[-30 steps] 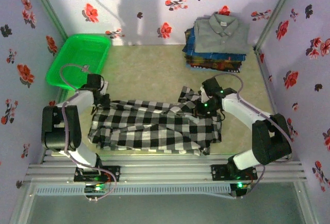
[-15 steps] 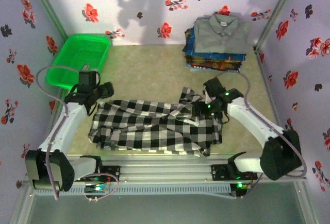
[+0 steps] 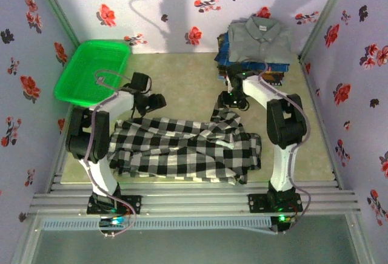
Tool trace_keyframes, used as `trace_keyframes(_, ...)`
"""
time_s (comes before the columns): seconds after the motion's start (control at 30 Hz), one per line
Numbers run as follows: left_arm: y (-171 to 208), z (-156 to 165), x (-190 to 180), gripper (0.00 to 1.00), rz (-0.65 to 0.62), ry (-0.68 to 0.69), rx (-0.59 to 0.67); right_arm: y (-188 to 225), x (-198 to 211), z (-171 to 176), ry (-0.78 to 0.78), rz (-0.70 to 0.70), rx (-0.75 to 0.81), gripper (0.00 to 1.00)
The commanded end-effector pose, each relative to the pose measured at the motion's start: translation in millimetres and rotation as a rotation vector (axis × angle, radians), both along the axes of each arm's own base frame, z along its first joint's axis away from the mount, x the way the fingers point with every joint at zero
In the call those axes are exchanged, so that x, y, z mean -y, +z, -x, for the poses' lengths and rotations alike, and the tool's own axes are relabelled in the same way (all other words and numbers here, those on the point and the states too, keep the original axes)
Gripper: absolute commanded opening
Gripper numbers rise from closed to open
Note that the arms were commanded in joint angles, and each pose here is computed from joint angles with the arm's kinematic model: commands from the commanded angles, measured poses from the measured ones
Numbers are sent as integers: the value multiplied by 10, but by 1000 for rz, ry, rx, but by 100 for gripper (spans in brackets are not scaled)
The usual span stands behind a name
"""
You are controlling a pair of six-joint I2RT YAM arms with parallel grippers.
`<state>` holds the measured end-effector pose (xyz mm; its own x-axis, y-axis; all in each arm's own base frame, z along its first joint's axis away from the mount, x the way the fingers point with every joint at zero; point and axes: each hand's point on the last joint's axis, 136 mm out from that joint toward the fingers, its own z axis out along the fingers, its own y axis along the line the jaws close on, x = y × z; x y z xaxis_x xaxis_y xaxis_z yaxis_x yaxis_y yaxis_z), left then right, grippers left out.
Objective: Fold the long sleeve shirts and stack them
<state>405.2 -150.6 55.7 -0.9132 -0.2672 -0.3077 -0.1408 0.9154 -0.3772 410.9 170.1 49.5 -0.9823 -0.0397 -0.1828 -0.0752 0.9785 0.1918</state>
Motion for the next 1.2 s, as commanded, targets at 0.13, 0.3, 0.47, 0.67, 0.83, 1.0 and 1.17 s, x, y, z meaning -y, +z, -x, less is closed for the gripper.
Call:
trace_keyframes(0.13,-419,353,-323,73,-55,109,-91,-109,-104,-132,115,45,35,65)
trace_keyframes(0.3,-571,433,-304,74,-46,106,-124,-341,-109,-135,126,75,12,64)
trace_keyframes(0.47,-667,467,-339,74,-48,123,-141,-447,-111,-184,118,84,14,51)
trace_keyframes(0.67,-736,460,-405,74,-44,155,-161,-351,-146,-308,99,64,69,7)
trace_keyframes(0.83,-710,338,-529,75,-30,211,-152,351,-293,-746,116,-13,283,1)
trace_keyframes(1.0,-742,197,-686,75,-27,272,-153,1148,-374,-1102,131,-72,468,1)
trace_keyframes(1.17,-767,53,-869,75,-48,318,-146,1694,-418,-1248,129,-152,583,0)
